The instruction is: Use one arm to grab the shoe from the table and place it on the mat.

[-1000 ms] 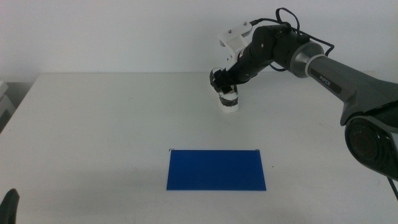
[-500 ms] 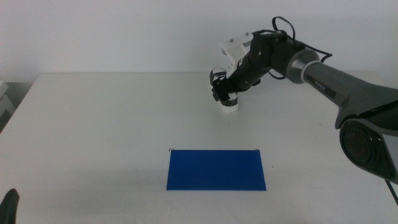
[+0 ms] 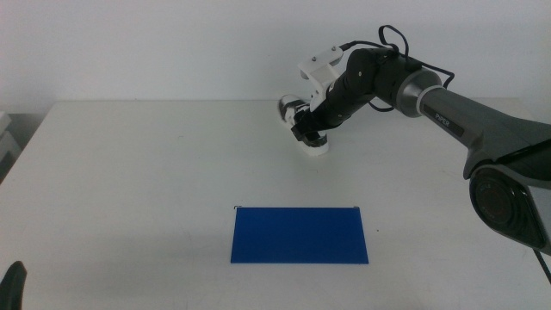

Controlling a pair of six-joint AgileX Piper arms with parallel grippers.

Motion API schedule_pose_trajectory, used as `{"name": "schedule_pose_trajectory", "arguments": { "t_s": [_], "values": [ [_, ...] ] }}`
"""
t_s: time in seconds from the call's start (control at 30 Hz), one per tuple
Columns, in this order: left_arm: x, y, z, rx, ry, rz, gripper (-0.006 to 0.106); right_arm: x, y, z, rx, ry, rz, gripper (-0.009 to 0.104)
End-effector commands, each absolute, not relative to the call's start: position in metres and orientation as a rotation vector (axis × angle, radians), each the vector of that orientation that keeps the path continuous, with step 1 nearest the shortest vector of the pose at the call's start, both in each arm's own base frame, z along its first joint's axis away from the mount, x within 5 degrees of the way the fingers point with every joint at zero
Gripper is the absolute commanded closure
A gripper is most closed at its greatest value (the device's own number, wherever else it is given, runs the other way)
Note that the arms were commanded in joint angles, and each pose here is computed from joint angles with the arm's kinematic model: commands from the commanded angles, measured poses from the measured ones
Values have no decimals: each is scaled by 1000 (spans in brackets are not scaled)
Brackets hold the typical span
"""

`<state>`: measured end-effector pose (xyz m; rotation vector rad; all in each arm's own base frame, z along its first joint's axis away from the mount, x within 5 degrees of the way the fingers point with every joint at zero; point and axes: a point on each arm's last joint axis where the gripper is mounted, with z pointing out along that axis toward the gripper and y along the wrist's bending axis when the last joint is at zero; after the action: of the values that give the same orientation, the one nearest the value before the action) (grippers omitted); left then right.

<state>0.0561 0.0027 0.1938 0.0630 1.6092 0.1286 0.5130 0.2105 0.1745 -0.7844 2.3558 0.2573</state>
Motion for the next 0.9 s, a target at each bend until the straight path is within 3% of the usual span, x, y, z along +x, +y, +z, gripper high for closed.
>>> {"name": "schedule_pose_trajectory", "arguments": {
  "t_s": [0.0, 0.17, 0.37, 0.6, 0.87],
  "values": [
    [56, 2, 200, 55, 1526, 114, 7, 514, 206, 227, -760, 2211, 261, 50],
    [56, 2, 200, 55, 1526, 114, 7, 513, 206, 226, -800, 2212, 259, 63],
    [56, 2, 200, 55, 1526, 114, 7, 510, 205, 227, -810, 2239, 263, 99],
    [56, 2, 200, 55, 1526, 114, 7, 503, 194, 265, -740, 2191, 268, 99],
    [56, 2, 200, 55, 1526, 114, 7, 462, 175, 302, -631, 2124, 254, 99]
  ]
}}
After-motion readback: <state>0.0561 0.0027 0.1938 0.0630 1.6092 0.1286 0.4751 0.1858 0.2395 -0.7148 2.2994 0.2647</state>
